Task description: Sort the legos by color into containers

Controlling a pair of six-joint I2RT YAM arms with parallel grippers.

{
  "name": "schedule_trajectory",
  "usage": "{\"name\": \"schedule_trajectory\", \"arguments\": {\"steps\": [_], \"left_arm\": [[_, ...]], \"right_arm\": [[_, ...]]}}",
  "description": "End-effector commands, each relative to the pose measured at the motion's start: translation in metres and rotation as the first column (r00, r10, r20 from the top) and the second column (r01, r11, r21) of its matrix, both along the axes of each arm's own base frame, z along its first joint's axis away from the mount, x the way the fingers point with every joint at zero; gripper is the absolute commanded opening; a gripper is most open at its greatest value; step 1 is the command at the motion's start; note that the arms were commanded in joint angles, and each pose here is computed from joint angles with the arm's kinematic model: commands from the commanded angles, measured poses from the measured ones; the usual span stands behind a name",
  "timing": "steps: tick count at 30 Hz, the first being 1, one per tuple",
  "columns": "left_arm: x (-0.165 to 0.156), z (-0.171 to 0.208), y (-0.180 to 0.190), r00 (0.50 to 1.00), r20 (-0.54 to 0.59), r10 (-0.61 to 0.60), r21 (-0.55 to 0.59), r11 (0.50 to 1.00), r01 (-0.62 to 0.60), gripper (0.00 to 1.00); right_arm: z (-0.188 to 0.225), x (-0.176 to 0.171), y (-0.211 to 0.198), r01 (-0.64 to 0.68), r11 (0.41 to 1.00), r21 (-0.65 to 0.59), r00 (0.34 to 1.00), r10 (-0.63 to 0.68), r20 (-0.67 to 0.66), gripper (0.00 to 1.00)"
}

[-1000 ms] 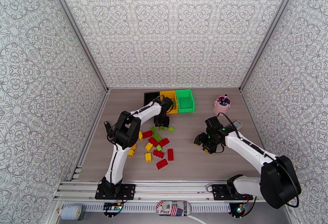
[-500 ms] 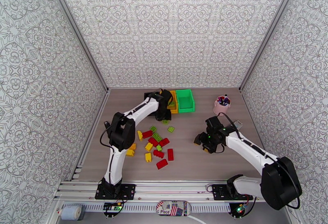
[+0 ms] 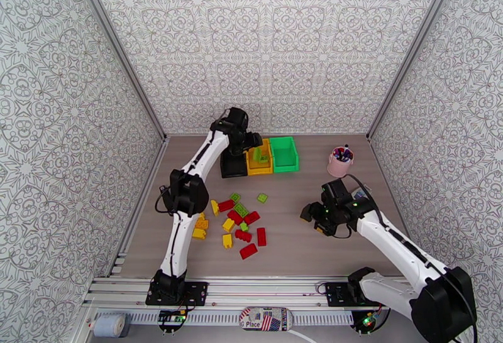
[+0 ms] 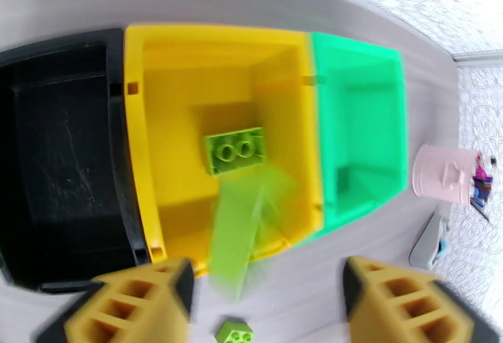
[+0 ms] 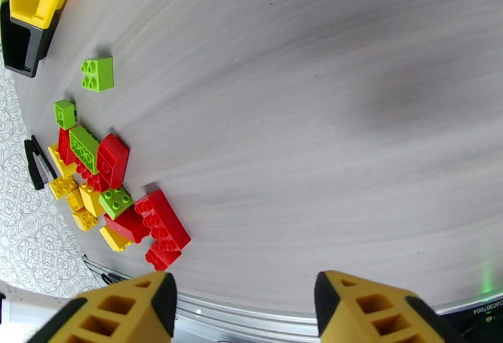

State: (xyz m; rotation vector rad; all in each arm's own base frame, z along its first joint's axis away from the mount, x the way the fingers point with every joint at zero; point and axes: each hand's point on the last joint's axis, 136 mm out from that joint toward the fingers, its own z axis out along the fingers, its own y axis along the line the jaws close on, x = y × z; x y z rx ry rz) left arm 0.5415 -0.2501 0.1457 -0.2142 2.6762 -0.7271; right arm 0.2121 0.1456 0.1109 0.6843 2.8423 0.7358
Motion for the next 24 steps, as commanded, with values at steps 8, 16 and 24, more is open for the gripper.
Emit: {"name": "schedule_trajectory", "arguments": {"steps": [8, 16, 24], "left_arm": [[-0.004, 0.014, 0.006, 1.000, 0.006, -0.015, -0.031, 0.999, 0.015, 0.75], [-0.014, 0.036, 0.033, 0.999, 0.033, 0.025, 0.029, 0.999, -0.026, 0.75], [-0.076, 0.045, 0.084, 0.995, 0.042, 0.087, 0.114, 0.989, -0.092, 0.85]], "right_arm": [[-0.006, -0.002, -0.002, 0.014, 1.000, -0.023, 1.000, -0.015, -0.020, 0.66], [-0.007, 0.017, 0.010, -0.024, 1.000, -0.020, 1.000, 0.023, -0.018, 0.67], [-0.012, 0.062, 0.055, -0.202, 0.978, -0.060, 0.979, 0.199, -0.048, 0.67]]}}
